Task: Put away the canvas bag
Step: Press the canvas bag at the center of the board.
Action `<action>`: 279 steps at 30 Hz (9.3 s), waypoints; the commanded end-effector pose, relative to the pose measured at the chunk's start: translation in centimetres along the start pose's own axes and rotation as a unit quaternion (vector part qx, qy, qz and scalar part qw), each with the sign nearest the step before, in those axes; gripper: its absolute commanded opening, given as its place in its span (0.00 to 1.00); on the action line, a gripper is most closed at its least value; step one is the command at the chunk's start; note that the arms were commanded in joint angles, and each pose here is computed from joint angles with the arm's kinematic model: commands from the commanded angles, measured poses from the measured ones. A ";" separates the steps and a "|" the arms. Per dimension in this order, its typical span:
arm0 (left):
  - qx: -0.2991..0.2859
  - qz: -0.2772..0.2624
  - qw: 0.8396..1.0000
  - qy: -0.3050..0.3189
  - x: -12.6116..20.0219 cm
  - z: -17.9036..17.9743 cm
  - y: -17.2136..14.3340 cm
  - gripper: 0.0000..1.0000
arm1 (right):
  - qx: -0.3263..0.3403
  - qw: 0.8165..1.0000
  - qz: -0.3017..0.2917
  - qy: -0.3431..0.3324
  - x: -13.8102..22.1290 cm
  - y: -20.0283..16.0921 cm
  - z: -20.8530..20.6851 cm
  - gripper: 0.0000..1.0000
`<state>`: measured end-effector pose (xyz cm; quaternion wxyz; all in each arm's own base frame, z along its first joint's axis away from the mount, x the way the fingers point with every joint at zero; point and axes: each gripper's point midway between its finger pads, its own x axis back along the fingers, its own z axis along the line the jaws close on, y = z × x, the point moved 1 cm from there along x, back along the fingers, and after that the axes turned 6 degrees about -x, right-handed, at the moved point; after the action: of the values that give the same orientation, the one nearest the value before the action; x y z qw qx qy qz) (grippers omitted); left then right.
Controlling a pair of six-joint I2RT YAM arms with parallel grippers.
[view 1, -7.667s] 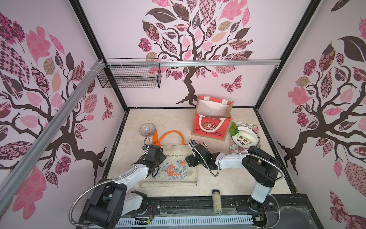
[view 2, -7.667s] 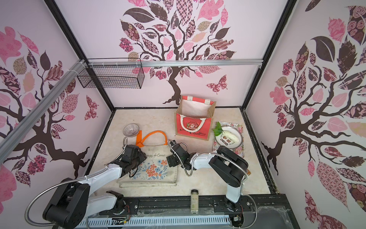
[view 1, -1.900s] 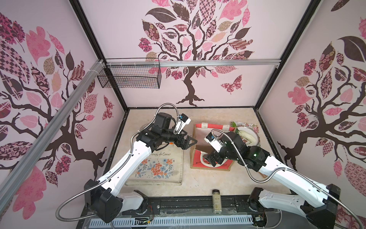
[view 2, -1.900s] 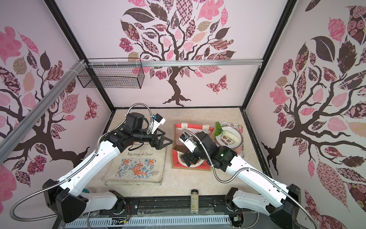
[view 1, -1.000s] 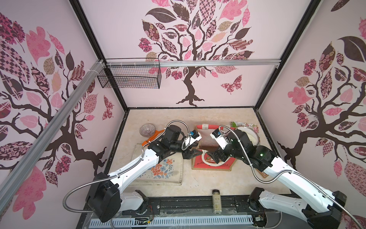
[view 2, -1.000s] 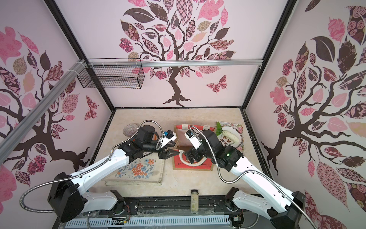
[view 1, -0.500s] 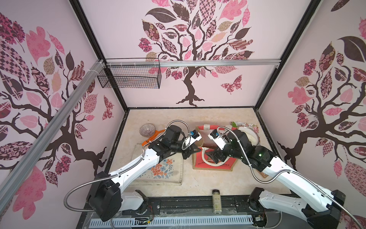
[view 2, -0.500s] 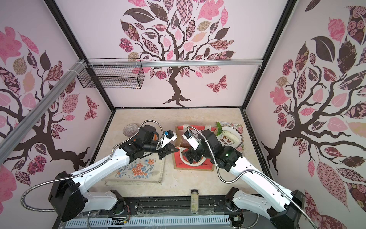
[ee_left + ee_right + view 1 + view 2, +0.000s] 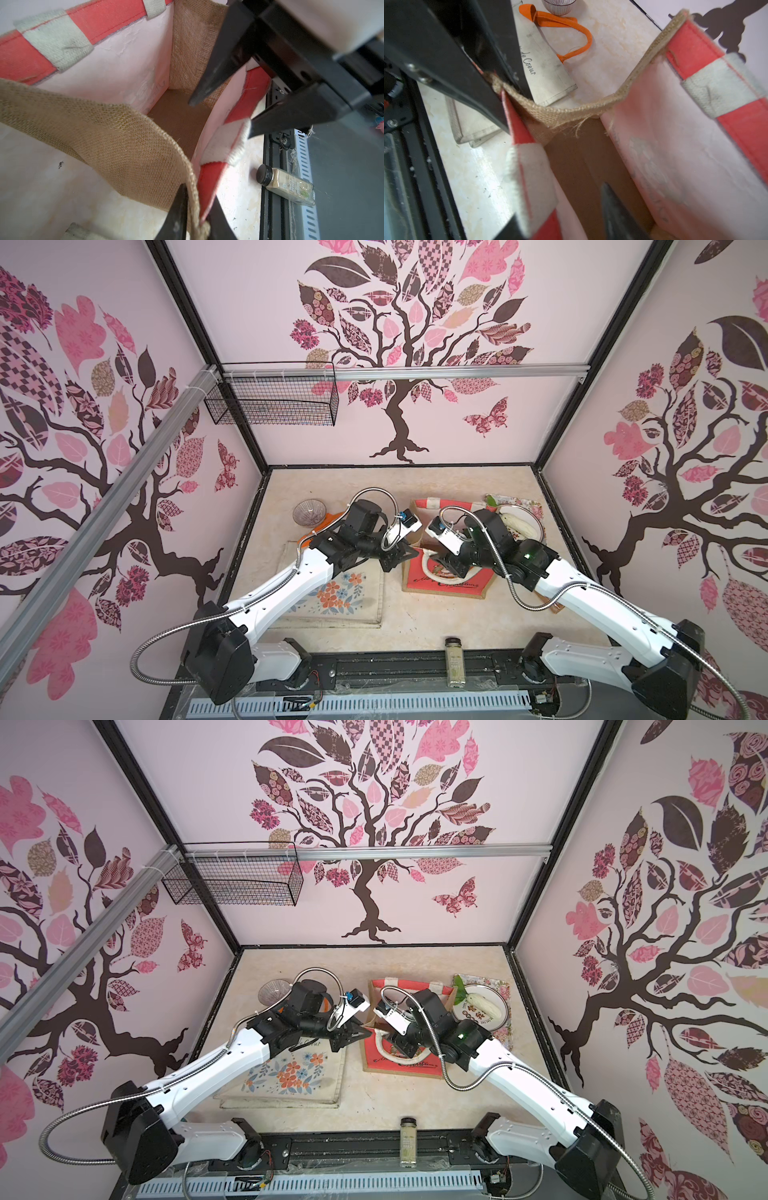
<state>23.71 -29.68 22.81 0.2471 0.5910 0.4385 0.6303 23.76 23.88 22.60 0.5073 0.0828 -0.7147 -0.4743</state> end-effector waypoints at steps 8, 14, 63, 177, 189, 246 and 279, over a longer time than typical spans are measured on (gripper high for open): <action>-0.021 -0.012 0.999 0.042 2.3 1.1 2.7 0.43 | 0.027 0.999 -0.024 0.020 -0.1 0.4 0.6 0.07; -0.003 -0.088 0.995 0.055 7.9 4.2 8.6 0.76 | 0.024 1.000 -0.012 0.016 -0.3 -0.2 0.4 0.07; -0.124 -0.021 0.982 -0.140 -1.9 6.7 4.3 0.04 | -0.030 0.998 -0.045 -0.045 0.6 1.1 -2.0 0.11; -0.055 0.007 0.998 -0.037 4.1 1.2 1.3 0.00 | 0.106 0.986 -0.044 0.120 -2.8 3.6 0.8 0.27; -0.059 0.018 0.998 -0.017 4.0 1.1 1.2 0.00 | 0.106 0.991 0.008 0.079 -2.7 2.1 -0.6 0.55; -0.110 0.087 0.987 -0.080 -1.2 3.2 9.7 0.98 | -0.198 0.969 -0.094 -0.115 10.0 2.5 -4.9 1.00; -0.097 0.157 0.966 -0.181 -5.3 -1.5 5.8 0.85 | -0.202 0.972 -0.070 -0.095 3.8 -3.5 -4.2 0.44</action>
<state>25.10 -37.20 24.83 0.2661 0.7441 0.2315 0.5673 23.24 16.92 20.75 0.4342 -0.0445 -0.6387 -0.6336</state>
